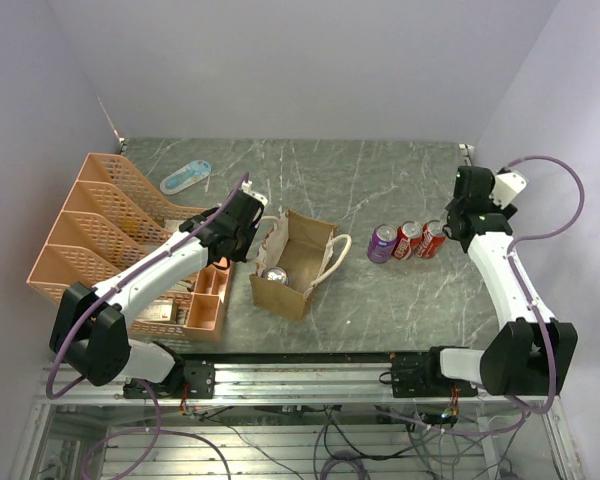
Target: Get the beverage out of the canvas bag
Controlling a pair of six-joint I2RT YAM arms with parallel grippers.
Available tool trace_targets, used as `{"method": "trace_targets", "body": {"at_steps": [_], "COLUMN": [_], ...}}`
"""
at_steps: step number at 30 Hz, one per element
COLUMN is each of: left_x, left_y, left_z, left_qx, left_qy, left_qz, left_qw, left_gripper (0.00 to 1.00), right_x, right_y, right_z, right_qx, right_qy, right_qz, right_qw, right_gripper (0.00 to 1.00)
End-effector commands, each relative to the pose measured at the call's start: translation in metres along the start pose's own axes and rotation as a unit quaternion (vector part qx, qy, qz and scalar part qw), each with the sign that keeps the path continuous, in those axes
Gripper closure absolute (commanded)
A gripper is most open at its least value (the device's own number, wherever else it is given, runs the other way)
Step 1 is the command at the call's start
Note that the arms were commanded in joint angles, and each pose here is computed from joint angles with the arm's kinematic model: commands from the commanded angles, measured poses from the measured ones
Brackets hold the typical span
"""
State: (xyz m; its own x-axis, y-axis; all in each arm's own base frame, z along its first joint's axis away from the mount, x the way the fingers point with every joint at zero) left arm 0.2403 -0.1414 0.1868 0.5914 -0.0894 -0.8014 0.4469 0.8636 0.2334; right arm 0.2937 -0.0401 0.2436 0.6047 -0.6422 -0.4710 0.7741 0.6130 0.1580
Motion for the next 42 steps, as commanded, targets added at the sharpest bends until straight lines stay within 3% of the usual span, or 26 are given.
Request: {"method": "trace_targets", "body": {"at_steps": [1, 12, 21, 29, 37, 42], "left_x": [-0.007, -0.009, -0.01, -0.011, -0.011, -0.011], "left_y": [-0.003, -0.001, -0.001, 0.0, -0.001, -0.001], "left_z": [0.013, 0.014, 0.014, 0.014, 0.014, 0.014], "left_qx": [0.001, 0.001, 0.001, 0.0, 0.001, 0.001], "left_qy": [-0.027, -0.032, -0.032, -0.036, -0.034, -0.034], "left_qz": [-0.019, -0.009, -0.011, -0.009, -0.011, -0.01], "left_qw": [0.999, 0.999, 0.999, 0.999, 0.999, 0.999], "left_gripper": [0.93, 0.93, 0.93, 0.93, 0.93, 0.93], "right_x": [0.019, 0.059, 0.079, 0.088, 0.084, 0.083], "right_y": [0.002, -0.012, -0.025, -0.018, -0.019, -0.017], "right_z": [0.008, -0.028, -0.041, -0.057, -0.061, -0.059], "right_qx": [0.072, 0.112, 0.189, 0.186, 0.196, 0.199], "right_qy": [0.006, 0.077, 0.137, 0.193, 0.205, 0.202], "right_qz": [-0.007, -0.129, -0.075, -0.061, -0.061, -0.052], "right_qw": [0.997, 0.982, 0.969, 0.961, 0.957, 0.957], "right_gripper": [1.0, 1.0, 1.0, 1.0, 1.0, 0.85]}}
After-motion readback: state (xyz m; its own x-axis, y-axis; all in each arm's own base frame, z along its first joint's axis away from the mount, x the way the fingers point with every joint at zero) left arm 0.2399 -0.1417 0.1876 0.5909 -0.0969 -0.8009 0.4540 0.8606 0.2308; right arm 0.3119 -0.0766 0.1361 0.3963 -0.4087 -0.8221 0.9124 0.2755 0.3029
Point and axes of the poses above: each gripper's point midway between its finger pads, its own x axis out along the fingers, its own y axis along the line the jaws close on, z = x × y, the point moved 8 cm from there along -x, back along the fingers, and after that the axes turned 7 degrees about x, right-handed, at the moved point
